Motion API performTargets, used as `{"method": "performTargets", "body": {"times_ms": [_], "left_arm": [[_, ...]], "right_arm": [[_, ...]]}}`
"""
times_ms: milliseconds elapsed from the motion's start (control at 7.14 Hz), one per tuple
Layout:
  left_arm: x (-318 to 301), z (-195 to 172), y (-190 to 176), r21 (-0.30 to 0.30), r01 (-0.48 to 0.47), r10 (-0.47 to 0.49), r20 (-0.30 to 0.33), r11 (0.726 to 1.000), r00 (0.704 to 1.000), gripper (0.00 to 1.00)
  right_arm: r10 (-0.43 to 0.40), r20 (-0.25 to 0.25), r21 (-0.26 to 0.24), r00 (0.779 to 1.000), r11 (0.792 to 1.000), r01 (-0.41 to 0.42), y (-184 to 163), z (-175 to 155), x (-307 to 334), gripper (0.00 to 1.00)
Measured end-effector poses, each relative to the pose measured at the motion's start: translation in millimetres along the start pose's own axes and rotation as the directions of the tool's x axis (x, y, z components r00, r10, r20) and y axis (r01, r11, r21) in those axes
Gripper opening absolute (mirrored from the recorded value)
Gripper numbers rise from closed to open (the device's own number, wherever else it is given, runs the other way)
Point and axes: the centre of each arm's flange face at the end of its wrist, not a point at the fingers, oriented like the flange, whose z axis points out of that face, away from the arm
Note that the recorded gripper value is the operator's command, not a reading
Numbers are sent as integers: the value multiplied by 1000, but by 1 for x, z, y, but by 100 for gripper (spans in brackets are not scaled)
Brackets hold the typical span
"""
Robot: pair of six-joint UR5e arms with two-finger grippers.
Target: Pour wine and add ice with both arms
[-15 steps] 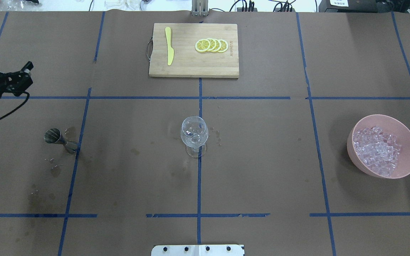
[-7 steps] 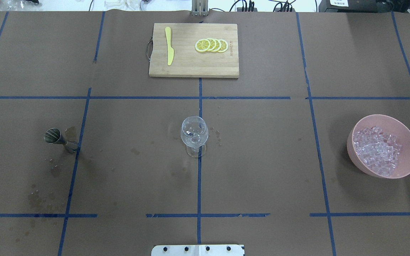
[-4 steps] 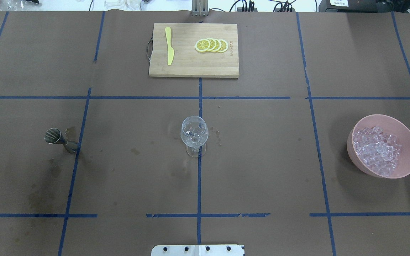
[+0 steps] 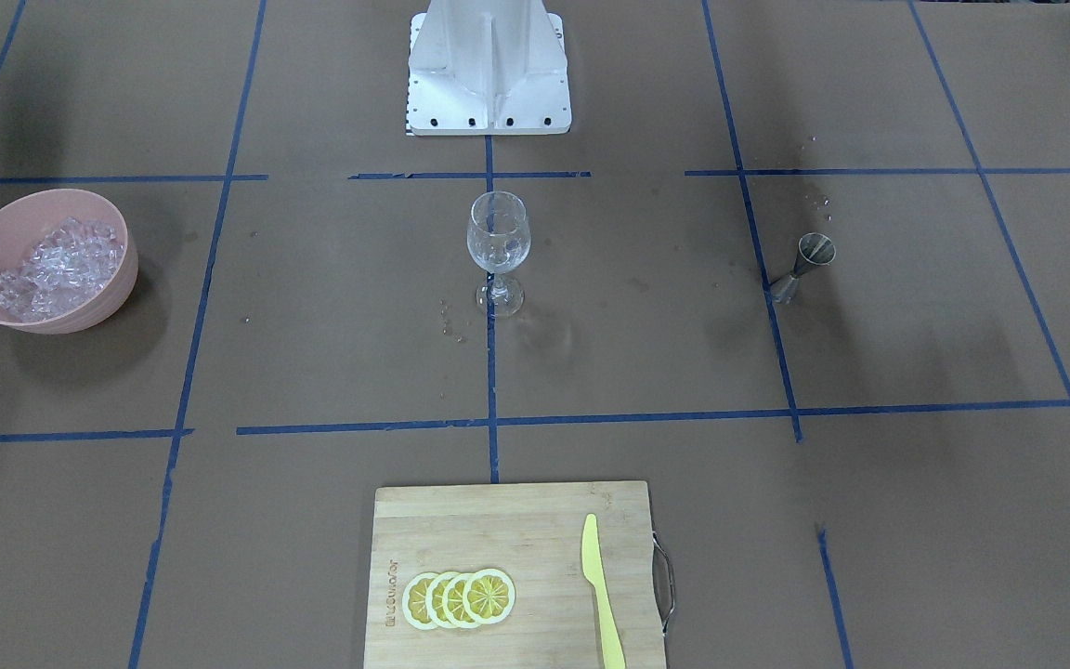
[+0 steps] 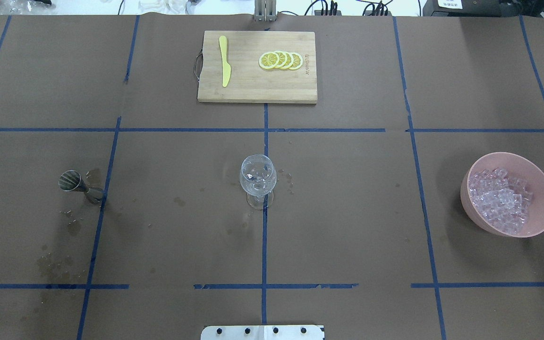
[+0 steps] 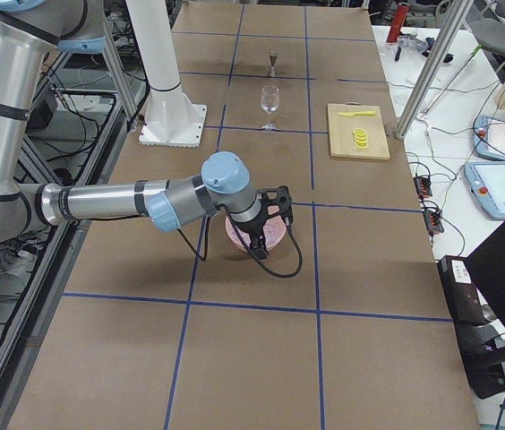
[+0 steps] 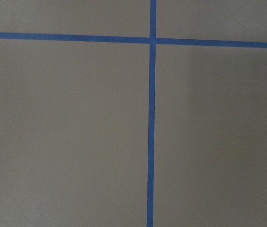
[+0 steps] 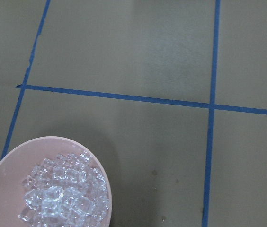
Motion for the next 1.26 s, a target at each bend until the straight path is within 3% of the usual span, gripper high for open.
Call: {"method": "performTargets", "body": {"times_ms": [140, 280, 560, 700, 840, 1261], "left_arm": [[2, -2, -2, 9, -8, 8, -1, 1000, 1000, 100], [3, -2, -4, 20, -21, 21, -2, 1000, 1000, 100], [4, -3, -6, 40, -44, 45, -3, 998, 999, 100], [5, -4, -6, 45, -50, 50, -5, 998, 999, 100], [6, -5, -7, 47, -53, 54, -7, 997, 999, 100], [6, -4, -10, 63, -74, 75, -9, 995, 997, 100]], "right_arm": [[-46, -1, -17, 999, 999, 46, -6, 10, -27, 100], [-38, -1, -22, 999, 999, 37, -9, 20, -48, 100], [58, 9, -22, 998, 998, -58, -1, 42, -77, 99], [95, -23, -13, 995, 995, -95, 4, 62, -94, 98], [110, -56, -3, 992, 994, -111, 10, 85, -113, 91], [99, -83, -2, 992, 995, -99, 29, 138, -133, 79]]}}
